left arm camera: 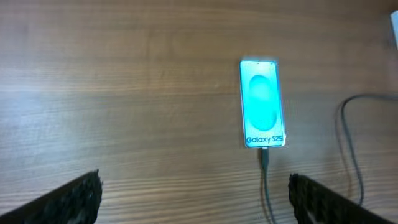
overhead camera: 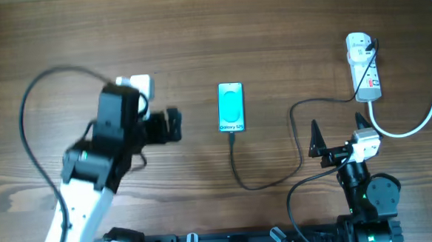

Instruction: Plug charger to phone and switch on socket

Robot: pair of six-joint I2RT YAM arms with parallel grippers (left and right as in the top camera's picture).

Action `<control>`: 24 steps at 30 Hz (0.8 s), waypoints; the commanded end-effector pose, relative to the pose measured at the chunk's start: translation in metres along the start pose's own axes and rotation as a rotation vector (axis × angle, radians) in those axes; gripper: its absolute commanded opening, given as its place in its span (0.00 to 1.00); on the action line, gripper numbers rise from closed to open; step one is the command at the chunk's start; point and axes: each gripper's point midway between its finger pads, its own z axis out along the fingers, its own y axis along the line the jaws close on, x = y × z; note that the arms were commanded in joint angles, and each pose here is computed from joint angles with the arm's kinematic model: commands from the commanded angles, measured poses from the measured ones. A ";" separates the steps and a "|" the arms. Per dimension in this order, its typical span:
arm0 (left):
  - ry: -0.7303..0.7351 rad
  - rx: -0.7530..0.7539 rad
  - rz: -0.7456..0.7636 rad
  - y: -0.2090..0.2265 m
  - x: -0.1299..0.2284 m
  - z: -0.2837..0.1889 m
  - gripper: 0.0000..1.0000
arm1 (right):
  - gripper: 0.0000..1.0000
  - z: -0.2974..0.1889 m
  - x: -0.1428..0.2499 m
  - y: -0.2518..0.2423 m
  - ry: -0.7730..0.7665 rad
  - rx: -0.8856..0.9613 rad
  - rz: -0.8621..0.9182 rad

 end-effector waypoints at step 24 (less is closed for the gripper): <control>-0.901 0.114 0.181 0.036 0.027 -0.027 1.00 | 1.00 -0.001 -0.002 -0.001 -0.011 0.008 0.010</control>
